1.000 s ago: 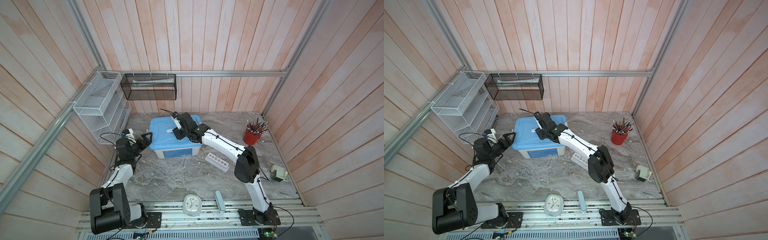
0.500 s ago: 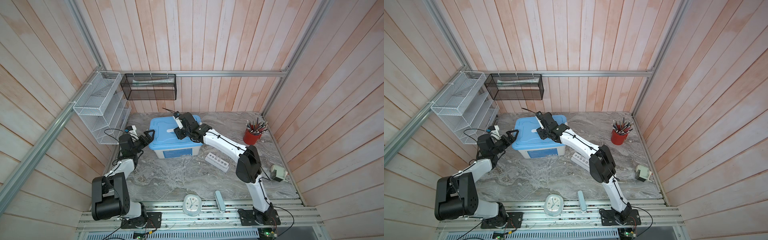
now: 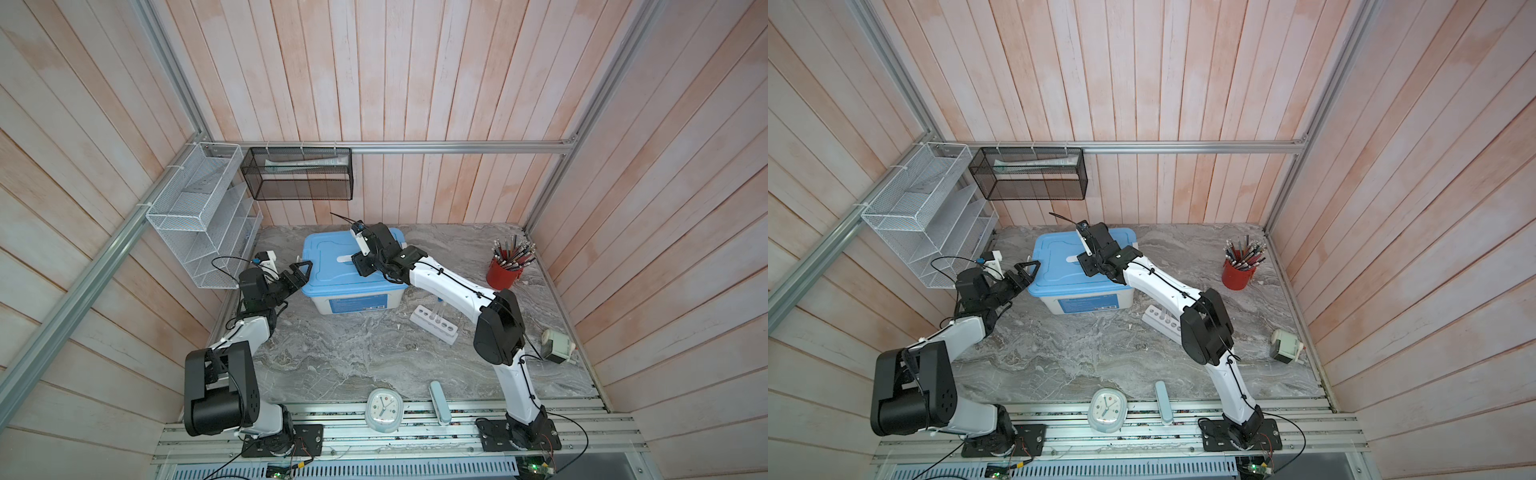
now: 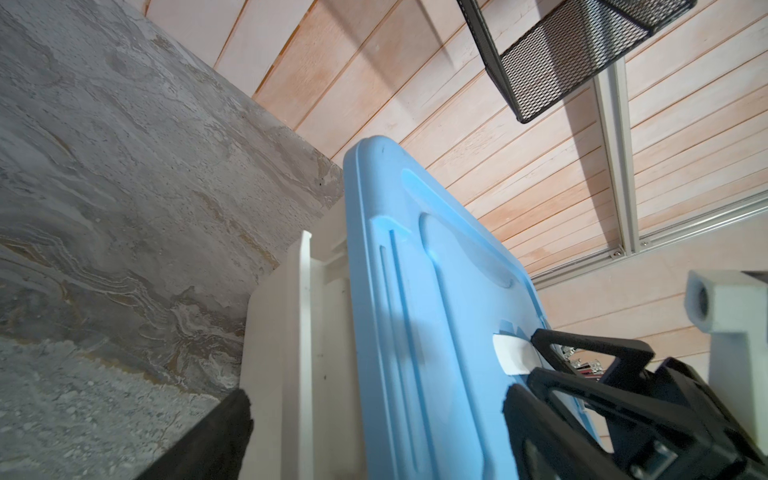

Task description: Organize the chemistry lab equipment

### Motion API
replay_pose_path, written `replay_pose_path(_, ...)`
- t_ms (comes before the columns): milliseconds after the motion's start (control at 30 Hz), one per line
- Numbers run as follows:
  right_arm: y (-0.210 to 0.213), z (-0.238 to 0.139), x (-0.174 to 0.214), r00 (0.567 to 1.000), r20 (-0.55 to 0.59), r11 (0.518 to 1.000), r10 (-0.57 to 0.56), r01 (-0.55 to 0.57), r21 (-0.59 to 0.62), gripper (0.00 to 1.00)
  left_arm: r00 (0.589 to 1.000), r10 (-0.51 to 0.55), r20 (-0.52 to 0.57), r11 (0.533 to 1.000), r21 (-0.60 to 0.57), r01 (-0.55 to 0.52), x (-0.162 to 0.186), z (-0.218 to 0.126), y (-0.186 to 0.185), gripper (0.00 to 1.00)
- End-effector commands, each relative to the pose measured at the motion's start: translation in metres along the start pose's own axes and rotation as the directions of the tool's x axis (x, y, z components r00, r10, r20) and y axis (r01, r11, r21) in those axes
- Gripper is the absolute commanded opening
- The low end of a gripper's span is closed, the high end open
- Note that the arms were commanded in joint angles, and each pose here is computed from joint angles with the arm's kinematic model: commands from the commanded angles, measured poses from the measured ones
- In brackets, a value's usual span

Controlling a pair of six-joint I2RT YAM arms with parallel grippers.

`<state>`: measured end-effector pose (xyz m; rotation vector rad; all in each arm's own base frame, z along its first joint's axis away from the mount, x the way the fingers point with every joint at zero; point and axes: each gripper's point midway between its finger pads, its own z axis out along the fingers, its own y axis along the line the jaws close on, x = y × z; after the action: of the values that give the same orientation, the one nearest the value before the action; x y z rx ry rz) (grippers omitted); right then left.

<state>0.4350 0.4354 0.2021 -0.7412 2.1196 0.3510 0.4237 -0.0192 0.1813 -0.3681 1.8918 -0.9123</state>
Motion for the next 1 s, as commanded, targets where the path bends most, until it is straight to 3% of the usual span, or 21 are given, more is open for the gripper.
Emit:
replay_pose_path(0,-0.023,0.011,0.047,0.989,-0.149,0.997,0.013,-0.002,0.072,0.60,0.999,0.037,-0.007,0.997,0.063,-0.036,-0.006,0.006,-0.015,0.95)
replay_pose_path(967,-0.015,0.014,0.054,0.987,-0.151,0.998,0.056,-0.052,0.030,0.58,0.989,0.145,-0.027,0.989,0.034,-0.144,-0.015,0.005,-0.032,0.76)
